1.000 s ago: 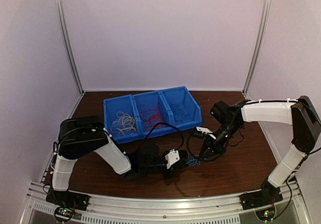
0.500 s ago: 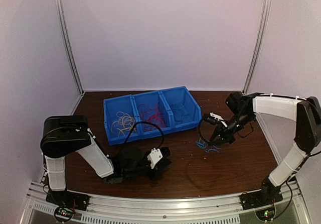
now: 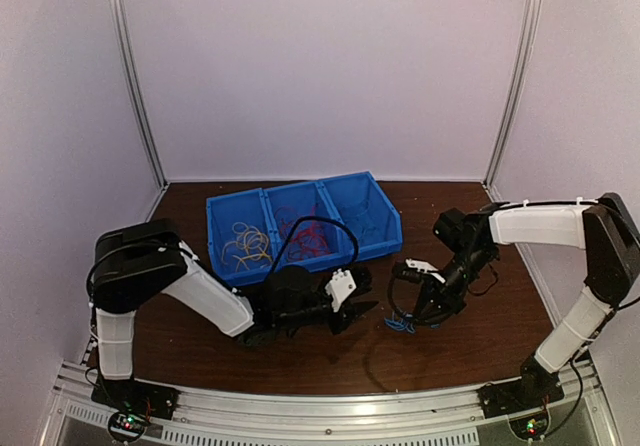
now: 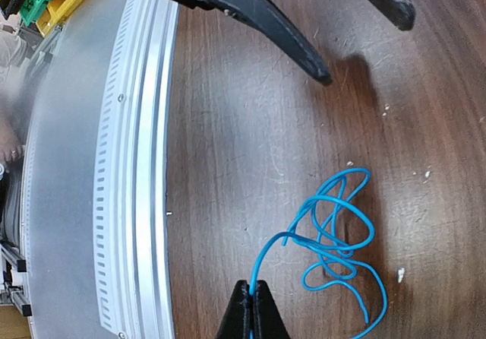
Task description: Untangle the cables
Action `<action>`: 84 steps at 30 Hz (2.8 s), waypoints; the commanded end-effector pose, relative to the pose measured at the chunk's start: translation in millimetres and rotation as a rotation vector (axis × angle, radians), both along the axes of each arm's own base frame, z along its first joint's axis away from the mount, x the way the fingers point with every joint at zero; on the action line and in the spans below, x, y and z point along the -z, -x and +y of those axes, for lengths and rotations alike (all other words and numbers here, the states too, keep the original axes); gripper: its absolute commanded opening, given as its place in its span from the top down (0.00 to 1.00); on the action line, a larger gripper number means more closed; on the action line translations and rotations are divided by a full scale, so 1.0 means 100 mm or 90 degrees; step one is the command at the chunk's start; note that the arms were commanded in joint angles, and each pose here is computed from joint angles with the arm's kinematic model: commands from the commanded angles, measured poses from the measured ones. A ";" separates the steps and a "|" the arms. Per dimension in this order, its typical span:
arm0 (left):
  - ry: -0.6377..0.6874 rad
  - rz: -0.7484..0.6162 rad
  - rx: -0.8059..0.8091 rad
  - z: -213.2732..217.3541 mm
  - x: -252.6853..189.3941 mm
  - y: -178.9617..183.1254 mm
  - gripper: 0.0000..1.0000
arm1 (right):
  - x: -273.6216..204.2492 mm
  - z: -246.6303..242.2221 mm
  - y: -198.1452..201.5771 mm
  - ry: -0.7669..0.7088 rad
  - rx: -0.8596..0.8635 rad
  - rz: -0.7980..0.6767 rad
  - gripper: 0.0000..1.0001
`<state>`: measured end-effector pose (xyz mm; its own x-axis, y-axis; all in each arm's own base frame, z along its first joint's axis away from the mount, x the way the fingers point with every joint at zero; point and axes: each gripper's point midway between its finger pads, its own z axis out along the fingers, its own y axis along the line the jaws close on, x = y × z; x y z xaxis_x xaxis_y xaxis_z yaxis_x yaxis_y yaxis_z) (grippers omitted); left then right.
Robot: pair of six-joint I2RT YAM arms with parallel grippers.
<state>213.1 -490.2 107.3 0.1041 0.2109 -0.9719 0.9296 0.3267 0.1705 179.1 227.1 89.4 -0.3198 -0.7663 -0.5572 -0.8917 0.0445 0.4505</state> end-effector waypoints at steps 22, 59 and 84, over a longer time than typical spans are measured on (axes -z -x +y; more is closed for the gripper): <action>-0.146 -0.040 0.157 -0.25 0.76 0.13 0.66 | 0.29 -0.06 0.17 0.045 -0.041 0.046 1.00; -0.083 -0.203 0.142 -0.43 0.61 0.14 0.79 | 0.24 0.02 0.25 0.039 -0.054 0.061 1.00; -0.038 -0.107 -0.277 0.95 0.06 -0.26 1.00 | 0.26 -0.26 -0.20 0.057 0.036 0.039 1.00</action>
